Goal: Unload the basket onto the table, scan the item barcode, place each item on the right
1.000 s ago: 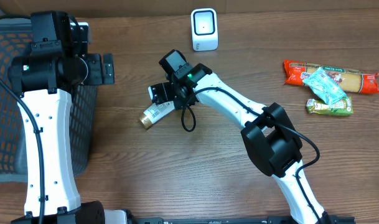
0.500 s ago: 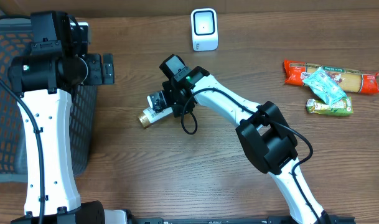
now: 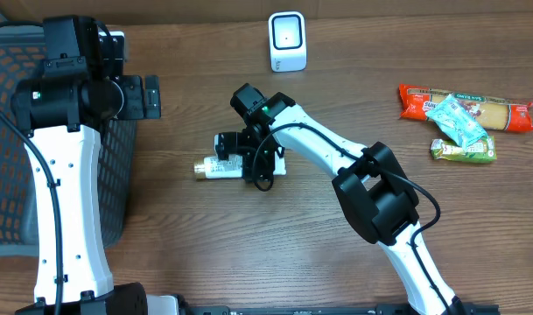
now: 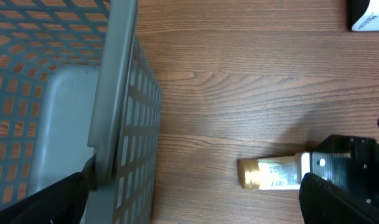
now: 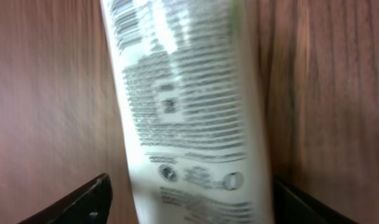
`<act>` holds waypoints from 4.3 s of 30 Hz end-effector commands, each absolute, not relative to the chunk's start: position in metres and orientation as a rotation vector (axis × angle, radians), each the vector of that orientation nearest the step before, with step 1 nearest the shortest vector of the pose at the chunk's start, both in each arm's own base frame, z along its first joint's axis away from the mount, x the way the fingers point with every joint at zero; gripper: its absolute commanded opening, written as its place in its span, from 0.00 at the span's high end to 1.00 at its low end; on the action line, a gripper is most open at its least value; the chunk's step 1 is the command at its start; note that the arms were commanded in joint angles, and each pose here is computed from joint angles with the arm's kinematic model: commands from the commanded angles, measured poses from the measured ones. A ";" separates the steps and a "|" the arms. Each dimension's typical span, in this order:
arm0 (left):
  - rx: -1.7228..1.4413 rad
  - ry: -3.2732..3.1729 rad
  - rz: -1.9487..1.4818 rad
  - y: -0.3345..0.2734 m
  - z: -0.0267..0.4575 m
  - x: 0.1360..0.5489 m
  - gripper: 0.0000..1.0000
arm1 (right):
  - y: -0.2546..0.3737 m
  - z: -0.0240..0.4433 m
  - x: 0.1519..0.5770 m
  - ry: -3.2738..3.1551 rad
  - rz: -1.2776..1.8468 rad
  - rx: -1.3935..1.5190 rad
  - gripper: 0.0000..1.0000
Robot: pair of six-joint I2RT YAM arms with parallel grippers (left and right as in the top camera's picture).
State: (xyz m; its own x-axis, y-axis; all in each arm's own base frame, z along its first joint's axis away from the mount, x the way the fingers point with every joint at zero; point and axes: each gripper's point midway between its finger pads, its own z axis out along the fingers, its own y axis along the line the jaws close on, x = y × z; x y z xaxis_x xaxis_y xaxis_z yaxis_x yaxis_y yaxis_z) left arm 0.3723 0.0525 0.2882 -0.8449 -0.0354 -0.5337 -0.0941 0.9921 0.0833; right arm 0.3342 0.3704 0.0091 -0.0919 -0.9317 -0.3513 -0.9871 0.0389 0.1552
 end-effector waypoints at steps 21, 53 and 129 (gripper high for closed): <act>-0.076 2.574 0.143 0.054 0.289 0.375 0.01 | 0.377 0.005 0.310 2.658 0.818 -1.517 0.02; -0.076 2.574 0.143 0.054 0.289 0.375 0.00 | 0.382 -0.004 0.324 2.984 0.866 -0.962 0.96; -0.076 2.574 0.143 0.054 0.289 0.375 0.00 | 0.177 0.177 0.509 2.656 0.068 -0.224 0.96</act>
State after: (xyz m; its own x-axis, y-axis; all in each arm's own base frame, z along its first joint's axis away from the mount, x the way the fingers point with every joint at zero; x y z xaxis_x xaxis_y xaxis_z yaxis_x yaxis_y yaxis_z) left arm 0.3724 0.0525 0.2883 -0.8447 -0.0354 -0.5340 -0.0940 0.9921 0.0829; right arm 0.4805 0.2053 0.1084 -0.9553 -0.1508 -0.2543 -0.2001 0.9630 0.1806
